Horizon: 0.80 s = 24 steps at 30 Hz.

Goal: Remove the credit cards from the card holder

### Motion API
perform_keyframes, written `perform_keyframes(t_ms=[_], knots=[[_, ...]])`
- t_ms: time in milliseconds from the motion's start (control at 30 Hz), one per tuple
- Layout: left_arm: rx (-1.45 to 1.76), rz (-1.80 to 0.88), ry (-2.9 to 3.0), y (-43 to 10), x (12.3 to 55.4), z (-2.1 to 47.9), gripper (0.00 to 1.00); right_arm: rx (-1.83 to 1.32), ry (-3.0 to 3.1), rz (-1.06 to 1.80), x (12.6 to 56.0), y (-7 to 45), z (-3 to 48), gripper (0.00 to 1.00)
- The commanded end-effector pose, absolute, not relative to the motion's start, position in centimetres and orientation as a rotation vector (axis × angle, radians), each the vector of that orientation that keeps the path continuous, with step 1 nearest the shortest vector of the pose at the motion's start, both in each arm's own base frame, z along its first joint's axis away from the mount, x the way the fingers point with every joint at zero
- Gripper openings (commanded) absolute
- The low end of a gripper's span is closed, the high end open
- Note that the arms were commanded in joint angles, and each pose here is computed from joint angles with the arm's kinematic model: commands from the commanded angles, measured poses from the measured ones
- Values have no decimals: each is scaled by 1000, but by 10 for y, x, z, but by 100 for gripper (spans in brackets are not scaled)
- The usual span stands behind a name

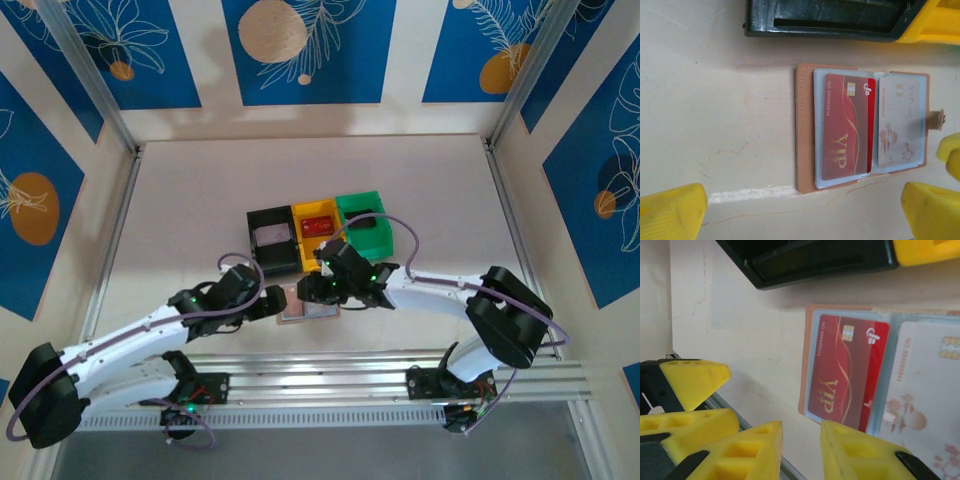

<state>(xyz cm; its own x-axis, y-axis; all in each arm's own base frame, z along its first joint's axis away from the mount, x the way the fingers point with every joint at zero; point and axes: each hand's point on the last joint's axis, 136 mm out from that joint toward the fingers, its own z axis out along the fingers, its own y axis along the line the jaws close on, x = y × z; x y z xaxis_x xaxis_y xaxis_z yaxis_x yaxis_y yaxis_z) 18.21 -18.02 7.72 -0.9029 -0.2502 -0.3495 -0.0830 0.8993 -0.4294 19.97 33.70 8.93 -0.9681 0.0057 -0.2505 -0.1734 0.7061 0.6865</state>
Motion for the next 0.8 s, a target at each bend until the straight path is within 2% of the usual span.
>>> perform_keyframes(t_ms=[0,467,767], knots=[[-185,-518,2718,-180,181,73,99,-154,2706,1107,194,325,85,28],[-96,-333,2882,-179,176,52,100,-149,2757,1120,196,325,70,26],[-52,-347,2943,-187,171,40,100,-157,2781,1110,197,328,65,26]])
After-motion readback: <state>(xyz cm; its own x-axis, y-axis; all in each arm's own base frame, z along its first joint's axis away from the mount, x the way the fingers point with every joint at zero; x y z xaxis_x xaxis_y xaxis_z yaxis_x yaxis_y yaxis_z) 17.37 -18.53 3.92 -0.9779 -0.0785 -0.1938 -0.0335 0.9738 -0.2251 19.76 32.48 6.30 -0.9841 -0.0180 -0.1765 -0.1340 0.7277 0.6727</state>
